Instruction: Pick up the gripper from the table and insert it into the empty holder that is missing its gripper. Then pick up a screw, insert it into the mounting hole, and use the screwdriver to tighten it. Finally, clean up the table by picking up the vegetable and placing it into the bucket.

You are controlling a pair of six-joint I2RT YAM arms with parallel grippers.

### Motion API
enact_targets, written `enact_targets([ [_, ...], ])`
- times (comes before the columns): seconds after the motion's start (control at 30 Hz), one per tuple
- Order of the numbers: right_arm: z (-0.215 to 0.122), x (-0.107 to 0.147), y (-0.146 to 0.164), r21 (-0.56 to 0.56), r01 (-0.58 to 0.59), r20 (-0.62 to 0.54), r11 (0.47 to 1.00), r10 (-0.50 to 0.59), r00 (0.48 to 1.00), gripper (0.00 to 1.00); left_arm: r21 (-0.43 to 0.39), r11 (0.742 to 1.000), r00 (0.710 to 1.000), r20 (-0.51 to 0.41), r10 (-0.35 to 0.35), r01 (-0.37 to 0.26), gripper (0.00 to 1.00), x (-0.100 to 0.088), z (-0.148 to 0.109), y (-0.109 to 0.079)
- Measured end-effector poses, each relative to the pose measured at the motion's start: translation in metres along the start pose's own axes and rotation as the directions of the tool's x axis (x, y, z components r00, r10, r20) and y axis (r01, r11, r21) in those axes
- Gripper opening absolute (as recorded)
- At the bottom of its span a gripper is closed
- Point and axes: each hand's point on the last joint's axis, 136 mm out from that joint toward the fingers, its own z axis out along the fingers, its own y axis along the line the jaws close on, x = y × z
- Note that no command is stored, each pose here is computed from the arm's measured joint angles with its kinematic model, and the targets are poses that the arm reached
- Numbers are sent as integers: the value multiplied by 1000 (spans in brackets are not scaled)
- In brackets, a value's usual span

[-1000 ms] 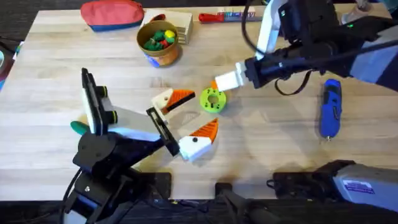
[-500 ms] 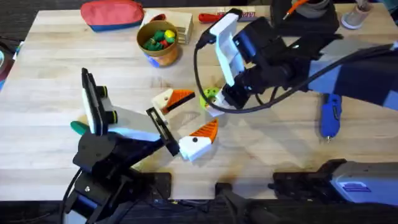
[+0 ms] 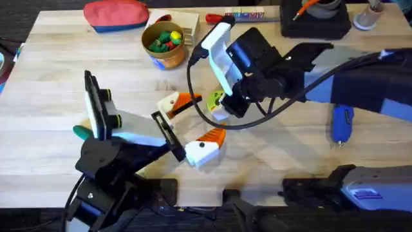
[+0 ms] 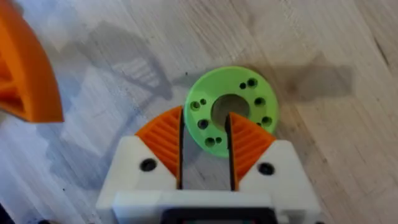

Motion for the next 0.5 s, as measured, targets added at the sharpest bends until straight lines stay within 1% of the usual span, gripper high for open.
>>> enact_targets([
  [0.07, 0, 0, -1, 4, 0, -1, 1000, 0, 1000, 307, 0, 1000, 1000, 0, 0, 0, 988, 0, 0, 0],
  [0.1, 0, 0, -1, 6, 0, -1, 1000, 0, 1000, 288, 0, 1000, 1000, 0, 0, 0, 988, 0, 0, 0],
  [0.33, 9, 6, 7, -8, 17, -37, 1000, -17, 999, 261, 0, 1000, 1000, 0, 0, 0, 988, 0, 0, 0],
  [0.4, 11, 6, 8, -8, 22, -40, 1000, -22, 999, 214, 0, 1000, 1000, 0, 0, 0, 988, 0, 0, 0],
  [0.43, 11, 6, 8, -8, 21, -39, 1000, -21, 999, 175, 0, 1000, 1000, 0, 0, 0, 987, 0, 0, 0],
  [0.5, 11, 6, 8, -8, 21, -40, 1000, -21, 999, 140, 0, 1000, 1000, 0, 0, 0, 988, 0, 0, 0],
])
